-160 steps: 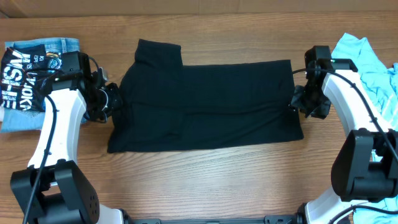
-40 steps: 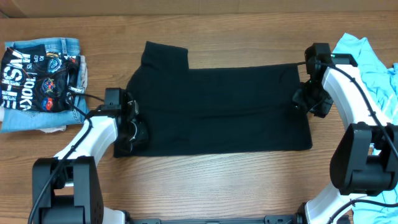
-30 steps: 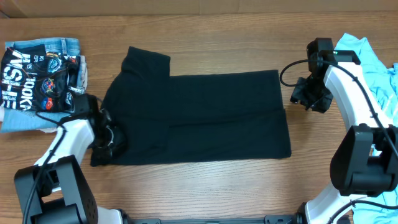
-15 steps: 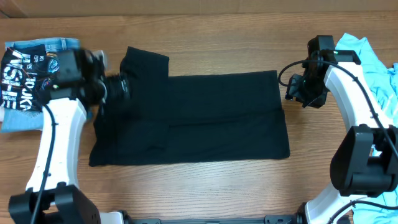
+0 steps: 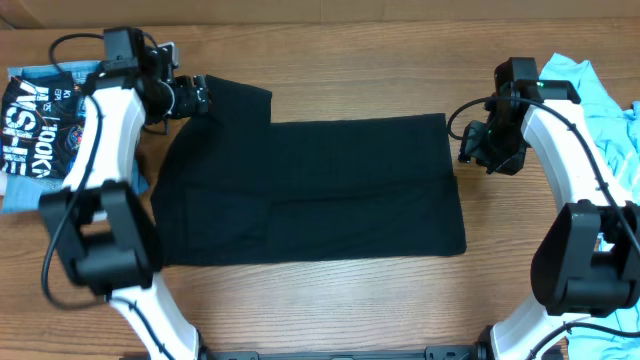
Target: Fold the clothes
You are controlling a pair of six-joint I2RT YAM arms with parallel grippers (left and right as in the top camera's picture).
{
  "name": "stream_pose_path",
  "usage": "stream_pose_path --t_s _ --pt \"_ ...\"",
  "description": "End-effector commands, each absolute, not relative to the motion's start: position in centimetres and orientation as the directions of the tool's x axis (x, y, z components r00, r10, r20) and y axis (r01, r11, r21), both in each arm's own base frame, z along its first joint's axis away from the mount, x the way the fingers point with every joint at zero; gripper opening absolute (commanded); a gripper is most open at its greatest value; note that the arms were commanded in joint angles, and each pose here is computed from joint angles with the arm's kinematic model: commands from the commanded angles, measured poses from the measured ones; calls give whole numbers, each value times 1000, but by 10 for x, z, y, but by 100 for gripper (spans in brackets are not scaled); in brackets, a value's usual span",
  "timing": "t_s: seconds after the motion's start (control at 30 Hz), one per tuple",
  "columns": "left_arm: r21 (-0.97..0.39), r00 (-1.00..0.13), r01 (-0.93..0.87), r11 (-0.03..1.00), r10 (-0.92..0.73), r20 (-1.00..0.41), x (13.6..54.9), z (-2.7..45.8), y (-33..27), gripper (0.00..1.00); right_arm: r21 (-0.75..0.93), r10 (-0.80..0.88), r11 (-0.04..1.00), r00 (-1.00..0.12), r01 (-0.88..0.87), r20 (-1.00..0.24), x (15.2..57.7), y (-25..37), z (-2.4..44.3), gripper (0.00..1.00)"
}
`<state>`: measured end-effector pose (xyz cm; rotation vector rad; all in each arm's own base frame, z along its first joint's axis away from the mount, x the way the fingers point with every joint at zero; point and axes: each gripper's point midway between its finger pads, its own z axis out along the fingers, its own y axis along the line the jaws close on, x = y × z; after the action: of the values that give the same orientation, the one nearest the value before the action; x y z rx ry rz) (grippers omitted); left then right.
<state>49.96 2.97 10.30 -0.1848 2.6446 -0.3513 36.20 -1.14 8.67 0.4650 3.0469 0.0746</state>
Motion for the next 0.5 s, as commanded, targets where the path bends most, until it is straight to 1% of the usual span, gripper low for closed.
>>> stream_pose_path --t_s 0.0,0.17,0.27,0.33,0.37,0.4,0.47 --pt "-272 -881 -17 962 -143 -452 525 88 30 89 78 298 954 -948 291 -110 370 -12 106 58" --pt "-269 -872 -10 963 -140 -469 544 58 33 86 77 299 953 -949 292 -105 369 -12 106 58" --pt "-270 -875 -12 963 -141 -464 548 41 34 86 77 299 953 -949 292 -105 369 -12 106 58" --pt "-272 -879 -14 962 -142 -455 549 31 34 84 77 303 952 -947 296 -104 369 -12 106 58" --pt "-276 -881 -13 961 -142 -451 549 29 33 81 78 303 952 -947 296 -104 369 -12 106 58" --pt "-280 -884 -13 960 -142 -446 548 25 32 76 78 302 952 -947 295 -105 369 -12 106 58" --pt "-296 -883 0 955 -139 -448 549 24 29 62 78 303 952 -947 295 -106 369 -12 106 58"
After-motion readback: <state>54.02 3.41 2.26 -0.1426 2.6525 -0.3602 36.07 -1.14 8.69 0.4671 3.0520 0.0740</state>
